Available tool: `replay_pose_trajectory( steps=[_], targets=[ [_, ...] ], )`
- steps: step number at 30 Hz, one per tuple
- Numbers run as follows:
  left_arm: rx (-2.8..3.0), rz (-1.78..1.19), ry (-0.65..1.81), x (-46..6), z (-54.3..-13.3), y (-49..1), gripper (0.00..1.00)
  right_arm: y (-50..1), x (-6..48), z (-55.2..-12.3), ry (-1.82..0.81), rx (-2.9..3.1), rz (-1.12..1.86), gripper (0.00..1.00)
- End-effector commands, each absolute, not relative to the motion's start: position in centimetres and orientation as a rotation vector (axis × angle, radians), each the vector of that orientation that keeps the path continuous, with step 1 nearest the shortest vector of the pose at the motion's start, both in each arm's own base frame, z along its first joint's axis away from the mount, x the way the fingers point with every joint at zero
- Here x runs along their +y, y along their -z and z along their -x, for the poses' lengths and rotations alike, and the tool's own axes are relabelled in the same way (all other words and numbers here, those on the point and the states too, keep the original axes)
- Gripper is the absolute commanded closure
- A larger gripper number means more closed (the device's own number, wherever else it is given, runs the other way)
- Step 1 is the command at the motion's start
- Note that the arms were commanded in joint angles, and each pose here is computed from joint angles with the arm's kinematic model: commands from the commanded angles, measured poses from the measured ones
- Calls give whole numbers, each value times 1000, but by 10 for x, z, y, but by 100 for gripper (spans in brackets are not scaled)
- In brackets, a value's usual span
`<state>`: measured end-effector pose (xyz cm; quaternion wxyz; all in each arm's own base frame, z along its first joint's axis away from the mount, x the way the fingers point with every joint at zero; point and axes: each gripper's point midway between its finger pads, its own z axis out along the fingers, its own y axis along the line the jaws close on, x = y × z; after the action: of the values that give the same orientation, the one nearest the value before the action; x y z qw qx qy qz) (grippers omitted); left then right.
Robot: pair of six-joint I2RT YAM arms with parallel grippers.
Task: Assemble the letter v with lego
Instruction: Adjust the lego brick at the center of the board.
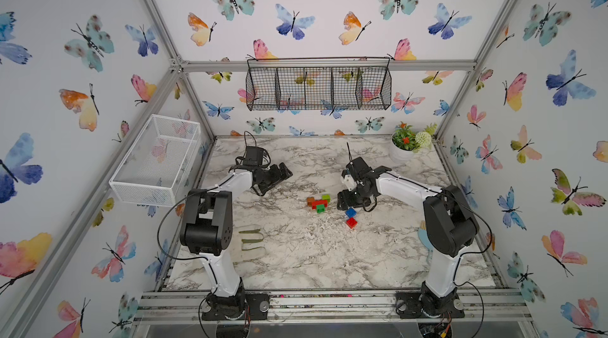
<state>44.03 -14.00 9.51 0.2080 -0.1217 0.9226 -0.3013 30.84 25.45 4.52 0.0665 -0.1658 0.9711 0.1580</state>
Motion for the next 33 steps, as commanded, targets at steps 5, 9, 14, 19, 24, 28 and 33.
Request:
replay_pose_trajectory(
  steps=[5,9,14,19,24,28,33],
  targets=[
    [2556,326,814,-138,-437,-109,2,-59,252,-313,-481,2855,365,28],
    [2573,332,799,-137,-434,-102,2,-45,249,-309,-447,2898,416,28],
    [2587,334,803,-138,-435,-96,2,-39,251,-303,-470,2915,474,29],
    [2594,335,810,-139,-435,-93,2,-27,250,-306,-409,2945,556,30],
    [2596,336,787,-135,-434,-93,2,-17,244,-308,-327,2968,646,35],
    [2598,338,783,-135,-433,-94,2,-13,238,-312,-250,2965,701,41],
    [2596,332,780,-135,-433,-96,2,-13,229,-310,-172,2966,787,41]
  ],
)
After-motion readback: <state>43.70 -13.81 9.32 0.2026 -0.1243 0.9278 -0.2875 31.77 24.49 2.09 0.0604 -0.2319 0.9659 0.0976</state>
